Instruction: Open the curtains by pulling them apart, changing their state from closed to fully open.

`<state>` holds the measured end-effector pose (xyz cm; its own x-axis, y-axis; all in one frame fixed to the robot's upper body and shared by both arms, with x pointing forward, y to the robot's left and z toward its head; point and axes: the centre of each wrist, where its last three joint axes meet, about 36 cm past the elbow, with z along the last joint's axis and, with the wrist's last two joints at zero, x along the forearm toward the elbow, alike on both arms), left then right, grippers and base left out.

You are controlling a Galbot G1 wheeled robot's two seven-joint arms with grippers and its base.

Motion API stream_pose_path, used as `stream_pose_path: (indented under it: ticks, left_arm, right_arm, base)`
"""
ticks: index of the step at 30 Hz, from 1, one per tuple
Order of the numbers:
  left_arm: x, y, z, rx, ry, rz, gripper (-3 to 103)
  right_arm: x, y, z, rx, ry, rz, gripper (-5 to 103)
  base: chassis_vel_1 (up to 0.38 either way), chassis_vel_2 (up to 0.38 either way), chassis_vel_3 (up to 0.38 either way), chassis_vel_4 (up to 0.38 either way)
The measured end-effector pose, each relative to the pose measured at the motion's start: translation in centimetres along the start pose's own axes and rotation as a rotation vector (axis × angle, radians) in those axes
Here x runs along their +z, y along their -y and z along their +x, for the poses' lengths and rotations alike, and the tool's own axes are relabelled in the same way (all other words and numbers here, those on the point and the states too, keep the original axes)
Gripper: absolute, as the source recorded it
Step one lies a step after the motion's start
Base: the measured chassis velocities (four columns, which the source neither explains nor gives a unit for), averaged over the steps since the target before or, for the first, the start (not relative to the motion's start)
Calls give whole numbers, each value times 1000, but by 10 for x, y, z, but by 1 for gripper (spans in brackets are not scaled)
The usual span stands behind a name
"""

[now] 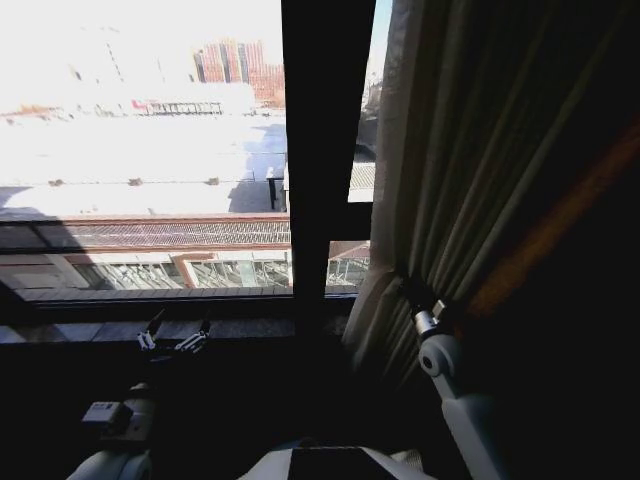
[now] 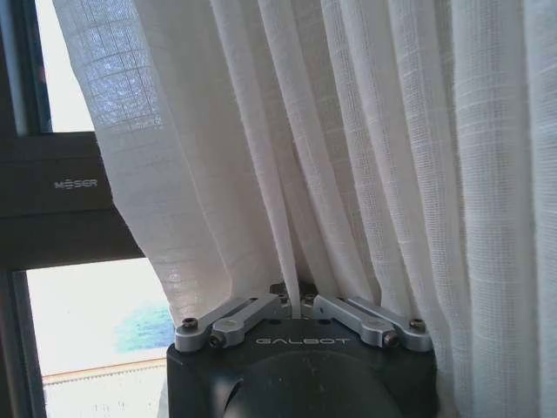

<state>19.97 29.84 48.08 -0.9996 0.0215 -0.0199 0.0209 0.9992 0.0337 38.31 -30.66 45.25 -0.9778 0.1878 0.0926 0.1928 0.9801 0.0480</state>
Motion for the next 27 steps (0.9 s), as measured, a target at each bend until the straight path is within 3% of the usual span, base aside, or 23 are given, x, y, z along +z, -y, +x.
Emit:
stream_pose_path:
  ticks: [10, 18, 23, 24, 26, 27]
  left_arm:
    - [0, 0, 1, -8, 7, 3, 100]
    - [2, 1, 1, -6, 3, 8, 100]
    - [3, 1, 1, -4, -4, 6, 100]
    - [3, 0, 1, -3, -4, 6, 100]
    - [3, 0, 1, -1, -2, 4, 100]
    - [3, 0, 1, -1, -2, 4, 100]
  right_arm:
    - [-18, 59, -27, 148, 3, -3, 0]
    - [-47, 133, -50, 331, 28, 41, 0]
    - [-50, 146, -47, 364, 29, 48, 0]
    - [-50, 142, -42, 337, 27, 51, -3]
    - [-48, 123, -30, 247, 27, 36, 7]
    - [-48, 123, -30, 247, 27, 36, 7]
  base:
    - [0, 0, 0, 0]
    - [0, 0, 0, 0]
    - [0, 0, 0, 0]
    - [0, 0, 0, 0]
    - [0, 0, 0, 0]
    - [0, 0, 0, 0]
